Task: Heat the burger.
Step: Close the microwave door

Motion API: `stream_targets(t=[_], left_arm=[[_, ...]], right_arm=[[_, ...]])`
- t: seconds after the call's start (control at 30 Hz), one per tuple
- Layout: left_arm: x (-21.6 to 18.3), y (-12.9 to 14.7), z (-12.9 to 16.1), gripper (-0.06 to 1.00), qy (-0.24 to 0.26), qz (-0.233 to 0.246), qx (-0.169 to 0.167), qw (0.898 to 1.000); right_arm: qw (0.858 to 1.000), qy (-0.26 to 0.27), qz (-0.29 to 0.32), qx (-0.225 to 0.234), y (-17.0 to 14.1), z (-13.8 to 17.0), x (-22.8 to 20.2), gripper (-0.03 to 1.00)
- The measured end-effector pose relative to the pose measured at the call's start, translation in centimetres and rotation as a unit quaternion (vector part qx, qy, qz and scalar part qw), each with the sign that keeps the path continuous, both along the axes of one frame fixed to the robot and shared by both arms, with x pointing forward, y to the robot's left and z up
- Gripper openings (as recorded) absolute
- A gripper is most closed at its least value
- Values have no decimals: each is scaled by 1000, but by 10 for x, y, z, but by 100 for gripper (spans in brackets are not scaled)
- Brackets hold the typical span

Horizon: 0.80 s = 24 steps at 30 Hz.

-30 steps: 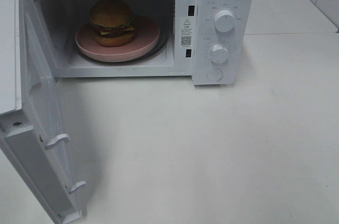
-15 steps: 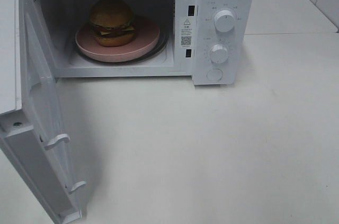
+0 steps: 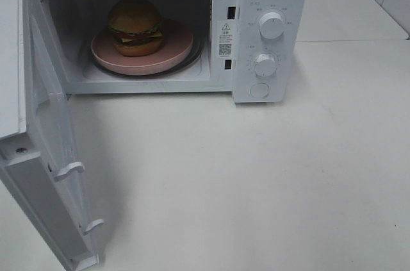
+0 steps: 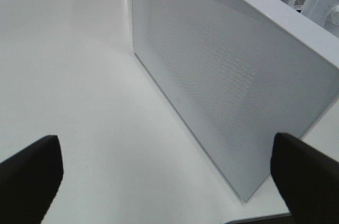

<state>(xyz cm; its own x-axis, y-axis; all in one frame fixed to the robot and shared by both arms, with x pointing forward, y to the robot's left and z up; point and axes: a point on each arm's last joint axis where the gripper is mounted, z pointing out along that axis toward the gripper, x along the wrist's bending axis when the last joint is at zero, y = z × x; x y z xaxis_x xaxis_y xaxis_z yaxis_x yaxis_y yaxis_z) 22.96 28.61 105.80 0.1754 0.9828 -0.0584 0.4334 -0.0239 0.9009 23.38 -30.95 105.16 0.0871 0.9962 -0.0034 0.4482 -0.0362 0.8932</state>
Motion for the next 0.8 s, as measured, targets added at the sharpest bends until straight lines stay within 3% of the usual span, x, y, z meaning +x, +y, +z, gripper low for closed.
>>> stream_targets(t=[0.8], left_arm=[[0,1,3,97,-11,3,2,1000]], right_arm=[[1000,0,0,0,0,0,0,76]])
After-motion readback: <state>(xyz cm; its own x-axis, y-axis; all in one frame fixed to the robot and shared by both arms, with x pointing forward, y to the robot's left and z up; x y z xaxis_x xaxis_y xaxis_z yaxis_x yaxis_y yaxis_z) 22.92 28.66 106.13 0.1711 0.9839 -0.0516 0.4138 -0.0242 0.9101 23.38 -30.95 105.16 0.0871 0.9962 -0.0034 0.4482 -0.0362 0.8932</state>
